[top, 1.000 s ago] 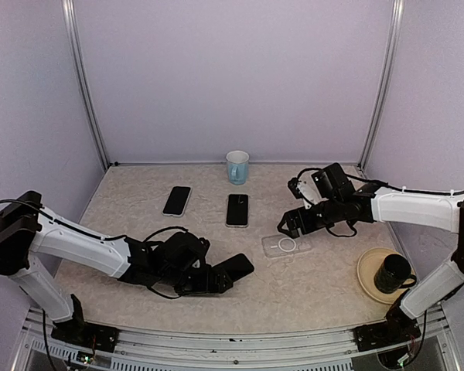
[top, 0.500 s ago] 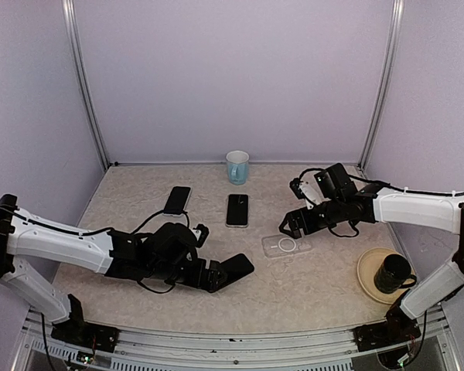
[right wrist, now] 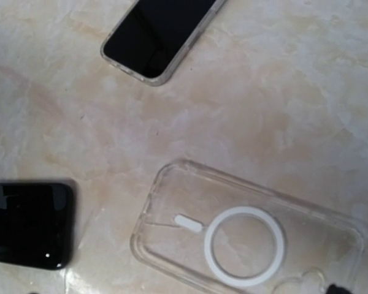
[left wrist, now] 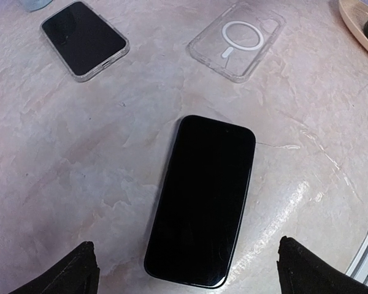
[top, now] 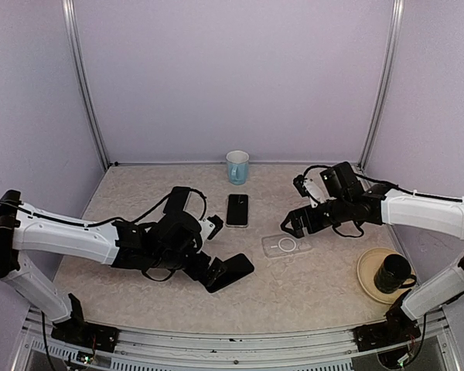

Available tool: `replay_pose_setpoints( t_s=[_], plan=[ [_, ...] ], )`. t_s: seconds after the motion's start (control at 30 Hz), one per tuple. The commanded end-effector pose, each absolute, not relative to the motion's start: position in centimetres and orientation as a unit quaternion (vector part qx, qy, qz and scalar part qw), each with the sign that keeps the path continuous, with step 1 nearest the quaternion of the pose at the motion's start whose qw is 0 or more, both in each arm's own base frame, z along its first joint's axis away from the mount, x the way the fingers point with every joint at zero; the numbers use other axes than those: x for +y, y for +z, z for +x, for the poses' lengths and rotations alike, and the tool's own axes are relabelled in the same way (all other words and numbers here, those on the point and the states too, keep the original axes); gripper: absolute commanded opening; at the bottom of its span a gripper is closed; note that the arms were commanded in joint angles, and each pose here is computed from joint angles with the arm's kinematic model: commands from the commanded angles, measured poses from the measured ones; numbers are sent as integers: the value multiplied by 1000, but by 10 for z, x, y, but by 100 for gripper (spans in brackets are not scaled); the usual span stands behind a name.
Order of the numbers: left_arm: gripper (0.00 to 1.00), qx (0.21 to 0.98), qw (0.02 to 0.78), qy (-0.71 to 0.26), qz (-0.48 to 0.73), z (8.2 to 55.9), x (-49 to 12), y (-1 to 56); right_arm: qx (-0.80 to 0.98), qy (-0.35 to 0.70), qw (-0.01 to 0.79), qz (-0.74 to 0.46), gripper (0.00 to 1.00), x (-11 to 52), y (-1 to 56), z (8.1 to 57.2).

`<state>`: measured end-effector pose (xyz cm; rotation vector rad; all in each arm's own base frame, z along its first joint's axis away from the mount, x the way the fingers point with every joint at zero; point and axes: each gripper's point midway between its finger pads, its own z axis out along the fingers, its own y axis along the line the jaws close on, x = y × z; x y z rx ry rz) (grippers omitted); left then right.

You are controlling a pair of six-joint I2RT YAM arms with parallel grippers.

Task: Put the phone into the phone case
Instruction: Move the phone to the center of the board, then pick up the phone from the center of the board.

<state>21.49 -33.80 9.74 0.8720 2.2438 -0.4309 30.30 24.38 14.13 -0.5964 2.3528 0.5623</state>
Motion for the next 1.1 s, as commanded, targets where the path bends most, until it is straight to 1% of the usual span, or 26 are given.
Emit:
replay_pose_setpoints(
  t_s=[0.0, 0.2, 0.77, 0.93, 1.07],
  plan=[
    [99, 826, 345, -193, 402, 215, -350, 103, 892, 217, 326, -227, 100, 239, 146, 301],
    [99, 826, 319, -208, 415, 219, -357, 90, 893, 224, 319, -227, 100, 241, 141, 298],
    [99, 832, 279, -190, 440, 228, -366, 32, 897, 227, 306, -224, 100, 240, 128, 293],
    [99, 832, 273, -190, 445, 231, -369, 26, 897, 228, 306, -223, 100, 240, 127, 293],
    [97, 829, 270, -193, 451, 231, -372, 24, 898, 227, 305, -222, 100, 240, 126, 293]
  ],
)
